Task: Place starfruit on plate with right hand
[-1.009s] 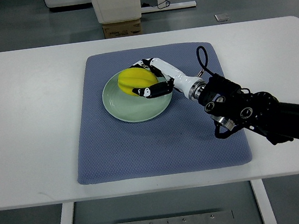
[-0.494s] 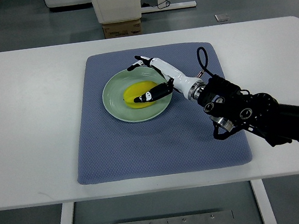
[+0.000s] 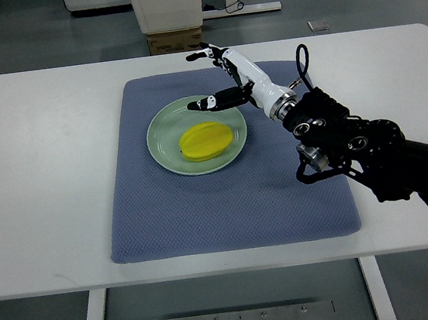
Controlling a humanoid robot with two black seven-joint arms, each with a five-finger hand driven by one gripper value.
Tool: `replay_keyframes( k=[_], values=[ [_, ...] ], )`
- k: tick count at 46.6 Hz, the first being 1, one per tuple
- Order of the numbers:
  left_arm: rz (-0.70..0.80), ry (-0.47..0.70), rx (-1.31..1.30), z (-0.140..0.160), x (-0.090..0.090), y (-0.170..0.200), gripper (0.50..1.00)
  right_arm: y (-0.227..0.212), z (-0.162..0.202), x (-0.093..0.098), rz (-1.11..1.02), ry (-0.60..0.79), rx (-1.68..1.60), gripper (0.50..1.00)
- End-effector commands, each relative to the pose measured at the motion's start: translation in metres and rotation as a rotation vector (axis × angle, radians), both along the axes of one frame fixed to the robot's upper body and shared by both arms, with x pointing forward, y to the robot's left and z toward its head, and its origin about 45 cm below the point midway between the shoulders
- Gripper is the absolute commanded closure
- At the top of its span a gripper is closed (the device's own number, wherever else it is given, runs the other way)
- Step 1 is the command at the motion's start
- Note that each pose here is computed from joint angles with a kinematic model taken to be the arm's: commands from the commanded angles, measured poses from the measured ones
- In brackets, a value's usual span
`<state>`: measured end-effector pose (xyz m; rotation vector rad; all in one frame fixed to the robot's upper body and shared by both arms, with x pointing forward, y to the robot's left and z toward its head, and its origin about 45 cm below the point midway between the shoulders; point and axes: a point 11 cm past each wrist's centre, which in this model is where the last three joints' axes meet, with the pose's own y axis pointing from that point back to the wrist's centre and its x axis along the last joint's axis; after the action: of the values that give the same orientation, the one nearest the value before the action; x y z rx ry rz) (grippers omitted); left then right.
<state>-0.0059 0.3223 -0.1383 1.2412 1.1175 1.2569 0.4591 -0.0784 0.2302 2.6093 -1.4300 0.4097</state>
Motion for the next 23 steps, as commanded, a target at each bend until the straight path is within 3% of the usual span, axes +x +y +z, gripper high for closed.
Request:
replay_keyframes(
  k=[1,11,23],
  values=[
    [0.0,0.0,-0.001,0.0,0.0,0.0,0.5,-0.002,-0.003,-0.001,-0.004,0.005,0.001,0.5],
    [0.0,0.0,-0.001,0.0,0.0,0.0,0.5,-0.018,-0.017,-0.001,-0.083,0.053,0.057,0.5],
    [0.0,0.0,-0.001,0.0,0.0,0.0,0.5,-0.068,-0.026,0.009,-0.259,0.161,0.24,0.5]
  ],
)
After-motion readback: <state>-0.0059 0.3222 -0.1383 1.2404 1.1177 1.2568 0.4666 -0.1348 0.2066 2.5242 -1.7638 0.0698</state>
